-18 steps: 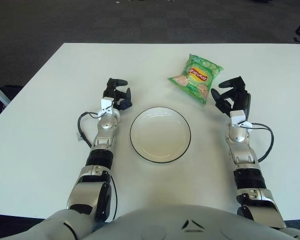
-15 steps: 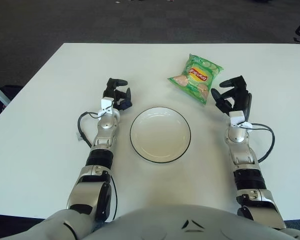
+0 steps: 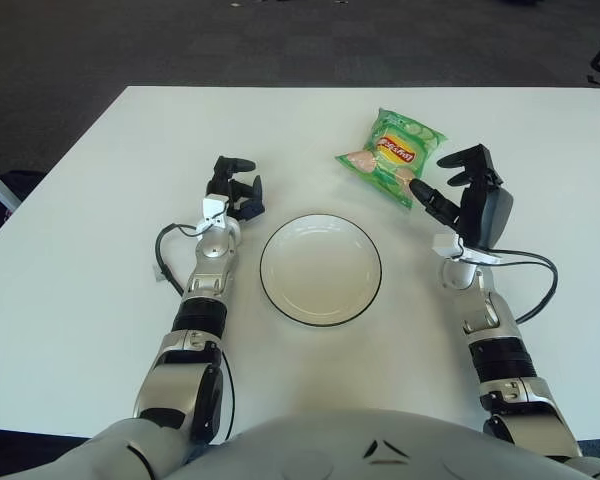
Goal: Put the snack into the plate.
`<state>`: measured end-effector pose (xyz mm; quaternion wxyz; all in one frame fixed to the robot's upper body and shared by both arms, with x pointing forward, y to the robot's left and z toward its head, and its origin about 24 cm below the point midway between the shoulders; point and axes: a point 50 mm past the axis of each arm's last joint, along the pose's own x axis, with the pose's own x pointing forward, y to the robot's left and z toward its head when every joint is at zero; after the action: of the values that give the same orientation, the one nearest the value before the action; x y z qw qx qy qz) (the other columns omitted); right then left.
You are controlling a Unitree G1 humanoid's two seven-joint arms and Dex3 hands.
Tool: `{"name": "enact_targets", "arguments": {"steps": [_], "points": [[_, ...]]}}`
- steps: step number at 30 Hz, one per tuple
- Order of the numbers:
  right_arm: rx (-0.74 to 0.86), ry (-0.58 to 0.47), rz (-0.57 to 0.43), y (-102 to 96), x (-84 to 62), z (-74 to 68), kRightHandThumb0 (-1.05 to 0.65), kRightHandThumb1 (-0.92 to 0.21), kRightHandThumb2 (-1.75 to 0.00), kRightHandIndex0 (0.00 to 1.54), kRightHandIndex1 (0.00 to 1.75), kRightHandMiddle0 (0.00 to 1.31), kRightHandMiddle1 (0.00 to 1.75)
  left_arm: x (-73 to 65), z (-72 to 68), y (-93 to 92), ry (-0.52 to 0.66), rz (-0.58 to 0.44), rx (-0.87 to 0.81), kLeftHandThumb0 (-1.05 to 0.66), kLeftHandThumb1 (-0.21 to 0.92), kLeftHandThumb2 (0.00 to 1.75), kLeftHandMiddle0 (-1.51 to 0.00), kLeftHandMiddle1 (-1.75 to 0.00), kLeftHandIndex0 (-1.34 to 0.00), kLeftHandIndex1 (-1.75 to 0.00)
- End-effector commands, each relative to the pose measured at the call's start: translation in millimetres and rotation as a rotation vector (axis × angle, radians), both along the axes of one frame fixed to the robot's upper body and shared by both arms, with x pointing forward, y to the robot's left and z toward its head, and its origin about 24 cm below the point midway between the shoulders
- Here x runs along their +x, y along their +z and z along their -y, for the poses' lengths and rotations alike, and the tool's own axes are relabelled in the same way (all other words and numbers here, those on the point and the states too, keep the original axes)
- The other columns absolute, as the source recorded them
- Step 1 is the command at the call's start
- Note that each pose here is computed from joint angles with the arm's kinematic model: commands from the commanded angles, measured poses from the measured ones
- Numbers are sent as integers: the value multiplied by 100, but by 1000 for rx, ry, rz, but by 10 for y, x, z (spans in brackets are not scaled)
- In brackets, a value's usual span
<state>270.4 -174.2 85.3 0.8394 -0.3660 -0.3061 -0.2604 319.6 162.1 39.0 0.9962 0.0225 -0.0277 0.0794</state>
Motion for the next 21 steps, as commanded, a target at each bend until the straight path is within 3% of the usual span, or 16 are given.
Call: {"name": "enact_targets", "arguments": {"steps": [1,3,5,8,10,14,21], "points": [[-56,-3,12,17,59,-13,-1,-92,-25,51,138,40,138,18,5,10,4,2,9,-1,46,109,-55,-168,-40,-158],[-75,12,-1,11,76,-24,-18,-92,-28,46,112,41,144,19,7,9,4,1,10,-1,46,109,-55,-169,-40,-158],[-91,37,-20,10,96,-39,-37,-92,-21,46,73,39,100,19,8,8,4,1,11,-1,46,109,-55,-169,-40,-158],[-111,78,-59,14,134,-71,-48,-92,-20,46,29,37,60,20,9,8,5,0,13,-1,46,109,-55,-169,-40,-158],[-129,102,-91,19,166,-94,-53,-92,-20,43,16,34,46,20,9,7,5,0,14,-1,46,109,-55,-169,-40,-158],[-187,139,-156,32,228,-105,-61,-92,-23,37,3,29,29,18,9,3,5,-1,16,-1,46,109,-55,-169,-40,-158],[-261,166,-219,78,349,-108,-67,-92,-26,33,0,25,21,16,11,-2,4,0,17,-1,46,109,-55,-169,-40,-158]]}}
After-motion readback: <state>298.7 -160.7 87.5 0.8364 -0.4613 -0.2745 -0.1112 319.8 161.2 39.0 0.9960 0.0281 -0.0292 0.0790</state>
